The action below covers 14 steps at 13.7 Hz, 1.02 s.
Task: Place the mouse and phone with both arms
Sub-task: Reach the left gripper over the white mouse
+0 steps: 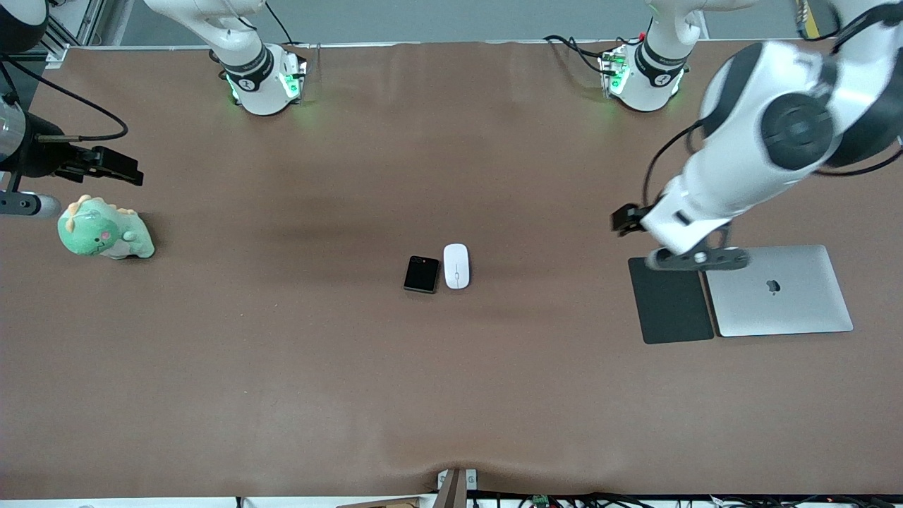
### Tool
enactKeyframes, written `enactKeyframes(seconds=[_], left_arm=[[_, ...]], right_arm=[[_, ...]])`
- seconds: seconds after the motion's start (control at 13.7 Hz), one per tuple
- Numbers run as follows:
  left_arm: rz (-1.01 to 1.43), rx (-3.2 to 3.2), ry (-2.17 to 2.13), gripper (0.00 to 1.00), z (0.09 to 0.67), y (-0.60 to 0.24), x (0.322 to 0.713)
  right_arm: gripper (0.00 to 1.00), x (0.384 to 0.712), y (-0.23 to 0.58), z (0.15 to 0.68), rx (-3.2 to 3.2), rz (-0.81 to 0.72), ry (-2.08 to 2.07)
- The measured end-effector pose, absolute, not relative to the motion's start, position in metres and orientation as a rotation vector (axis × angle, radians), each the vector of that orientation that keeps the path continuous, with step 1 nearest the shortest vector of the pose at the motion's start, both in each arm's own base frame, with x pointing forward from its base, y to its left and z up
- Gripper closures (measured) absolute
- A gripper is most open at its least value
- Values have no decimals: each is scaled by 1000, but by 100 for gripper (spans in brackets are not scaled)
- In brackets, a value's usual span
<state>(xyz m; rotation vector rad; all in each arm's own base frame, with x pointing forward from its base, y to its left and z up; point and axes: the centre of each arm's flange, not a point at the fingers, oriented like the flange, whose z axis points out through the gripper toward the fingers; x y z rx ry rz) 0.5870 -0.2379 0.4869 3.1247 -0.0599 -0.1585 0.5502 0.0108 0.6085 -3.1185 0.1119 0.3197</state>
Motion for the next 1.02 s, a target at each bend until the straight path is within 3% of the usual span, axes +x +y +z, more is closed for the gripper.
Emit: enactKeyframes(seconds=[0.37, 1.02], left_arm=[[-112, 3054, -24, 0, 387, -342, 586], [-94, 3022, 101, 0, 245, -470, 540]], right_arm=[[0, 551, 11, 606, -3118, 328, 111], [0, 553, 11, 602, -3117, 339, 112]])
